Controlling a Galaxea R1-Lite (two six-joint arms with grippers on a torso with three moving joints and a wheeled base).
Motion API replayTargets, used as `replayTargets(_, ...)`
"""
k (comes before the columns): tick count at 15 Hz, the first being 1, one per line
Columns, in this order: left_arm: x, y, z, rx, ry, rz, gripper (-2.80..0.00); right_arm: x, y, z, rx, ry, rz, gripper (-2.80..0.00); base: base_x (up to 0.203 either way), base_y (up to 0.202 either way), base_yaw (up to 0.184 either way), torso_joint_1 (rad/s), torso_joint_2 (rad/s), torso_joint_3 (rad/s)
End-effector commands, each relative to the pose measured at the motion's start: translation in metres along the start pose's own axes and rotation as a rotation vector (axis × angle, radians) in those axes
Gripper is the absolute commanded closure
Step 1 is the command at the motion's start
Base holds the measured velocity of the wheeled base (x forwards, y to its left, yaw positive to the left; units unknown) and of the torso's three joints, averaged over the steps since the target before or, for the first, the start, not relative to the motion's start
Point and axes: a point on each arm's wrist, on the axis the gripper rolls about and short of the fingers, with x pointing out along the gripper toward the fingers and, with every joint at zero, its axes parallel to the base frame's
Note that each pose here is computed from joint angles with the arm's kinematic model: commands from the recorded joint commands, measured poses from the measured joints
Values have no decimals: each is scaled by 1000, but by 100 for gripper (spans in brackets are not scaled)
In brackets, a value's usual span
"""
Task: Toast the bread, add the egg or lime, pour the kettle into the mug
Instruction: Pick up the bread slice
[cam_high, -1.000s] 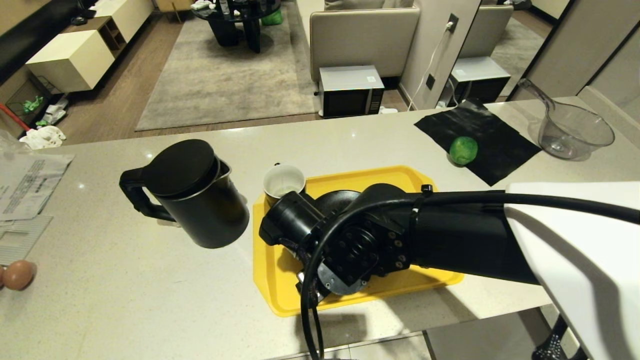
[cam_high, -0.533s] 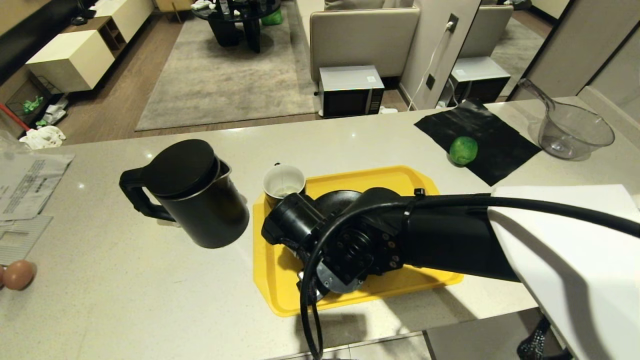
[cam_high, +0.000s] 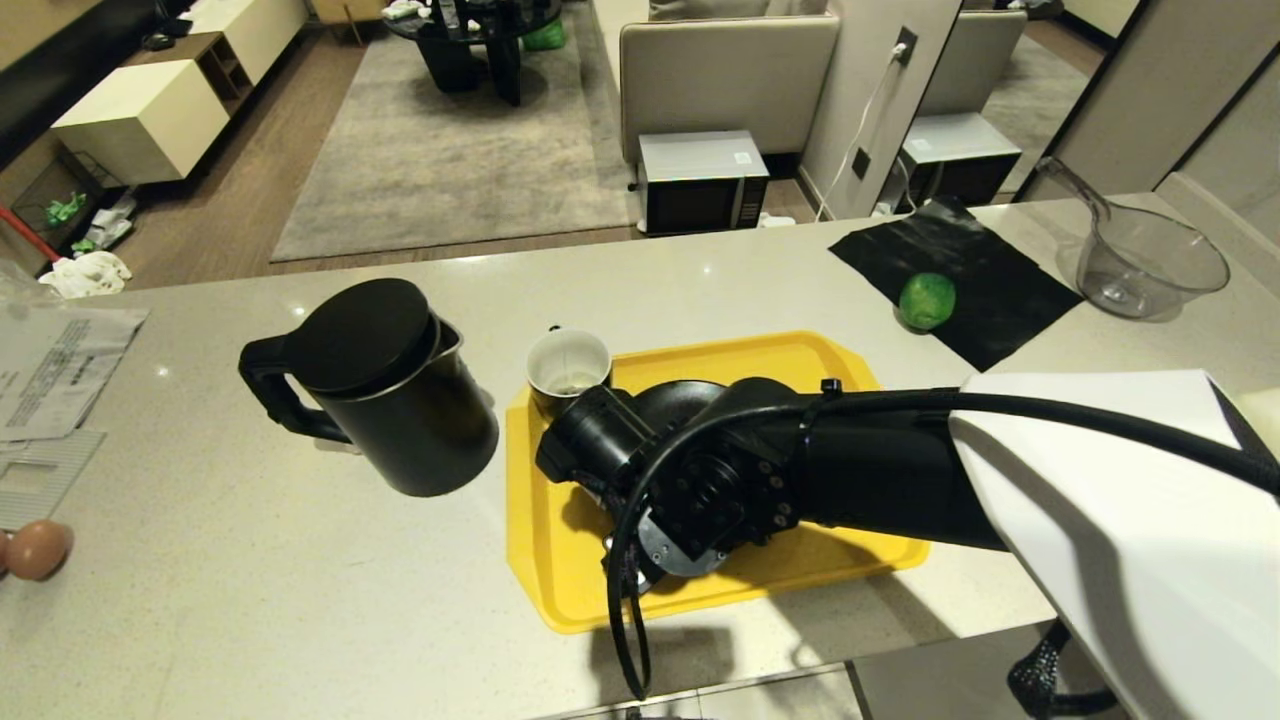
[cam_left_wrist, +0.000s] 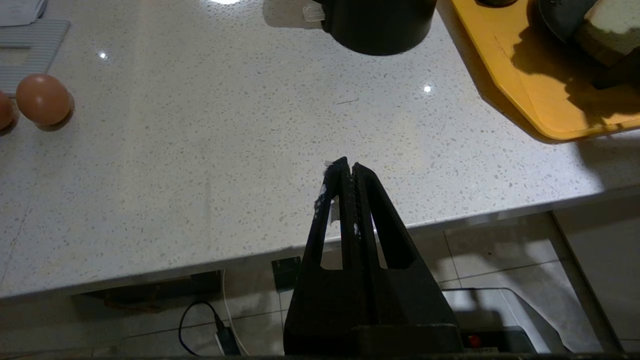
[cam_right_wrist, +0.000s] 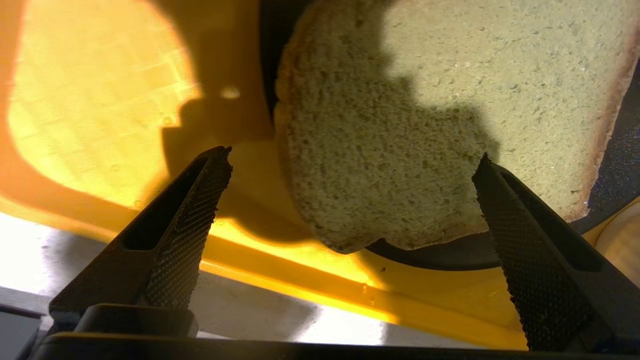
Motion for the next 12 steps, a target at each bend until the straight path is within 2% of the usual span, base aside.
replayTargets(1, 0, 0, 0, 0, -1, 0, 0, 3, -2, 0, 0, 9, -8, -280, 0, 0, 0, 0, 0, 0)
replayTargets(5, 0, 0, 0, 0, -1, 0, 0, 3, -7, 1, 7, 5, -33, -280, 0, 0, 0, 0, 0, 0)
replayTargets(6, 0, 0, 0, 0, -1, 0, 0, 2, -7, 0, 7, 4, -34, -35, 0, 0, 0, 0, 0, 0)
replayTargets(7, 0, 0, 0, 0, -1, 0, 0, 1, -8, 1, 8, 3, -34, 0, 0, 0, 0, 0, 0, 0)
replayTargets(12, 0, 0, 0, 0, -1, 0, 0, -2, -9, 1, 11, -3, -35, 0, 0, 0, 0, 0, 0, 0)
